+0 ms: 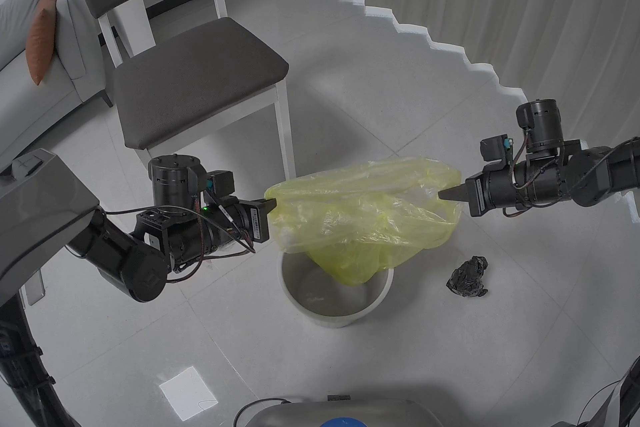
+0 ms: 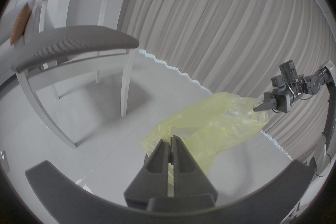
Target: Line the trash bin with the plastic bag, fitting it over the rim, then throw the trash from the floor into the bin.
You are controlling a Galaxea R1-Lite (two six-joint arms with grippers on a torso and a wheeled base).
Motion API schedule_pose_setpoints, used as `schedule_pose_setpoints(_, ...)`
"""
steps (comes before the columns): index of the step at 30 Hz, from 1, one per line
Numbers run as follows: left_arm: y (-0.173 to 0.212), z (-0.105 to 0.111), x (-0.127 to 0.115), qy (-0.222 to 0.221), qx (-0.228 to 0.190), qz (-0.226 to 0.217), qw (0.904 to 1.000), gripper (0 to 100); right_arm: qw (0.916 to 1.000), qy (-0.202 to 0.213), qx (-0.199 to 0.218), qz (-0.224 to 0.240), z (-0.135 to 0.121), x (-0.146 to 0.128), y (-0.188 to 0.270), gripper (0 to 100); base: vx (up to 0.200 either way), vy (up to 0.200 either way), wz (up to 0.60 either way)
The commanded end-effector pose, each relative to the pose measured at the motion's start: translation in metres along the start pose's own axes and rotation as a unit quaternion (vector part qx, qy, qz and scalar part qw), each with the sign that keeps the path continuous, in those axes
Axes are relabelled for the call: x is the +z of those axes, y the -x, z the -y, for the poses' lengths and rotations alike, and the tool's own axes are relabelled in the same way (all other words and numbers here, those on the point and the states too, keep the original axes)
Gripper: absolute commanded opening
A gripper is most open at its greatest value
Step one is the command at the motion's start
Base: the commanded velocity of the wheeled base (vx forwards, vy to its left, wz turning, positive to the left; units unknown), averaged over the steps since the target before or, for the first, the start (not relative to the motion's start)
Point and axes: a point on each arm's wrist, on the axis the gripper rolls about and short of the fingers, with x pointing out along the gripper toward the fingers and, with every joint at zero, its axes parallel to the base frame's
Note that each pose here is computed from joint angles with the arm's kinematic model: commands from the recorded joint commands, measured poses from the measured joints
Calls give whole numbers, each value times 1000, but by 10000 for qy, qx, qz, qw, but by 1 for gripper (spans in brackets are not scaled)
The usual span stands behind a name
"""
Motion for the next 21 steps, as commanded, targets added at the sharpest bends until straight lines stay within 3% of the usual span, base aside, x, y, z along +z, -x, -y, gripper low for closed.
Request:
schedule_pose_setpoints(1,-13,-13,-23,121,25,-354,9993,0,9996,-106,65,-268,14,-10,-39,0,0,0,0)
schedule_pose_setpoints(8,-13,-15,-35,164,-38,-556,9983,0,9982,-168,111,-571,17,-29,-53,0,0,0,0)
schedule_pose_setpoints(15,-15,-30,-47,278,-16,-732,9969,0,9971,-160,97,-742,26,-42,-69,0,0,0,0)
schedule_pose_setpoints(21,-35,-51,-49,291,115,-421,9986,0,9974,-161,67,-697,36,-40,-84,0,0,0,0)
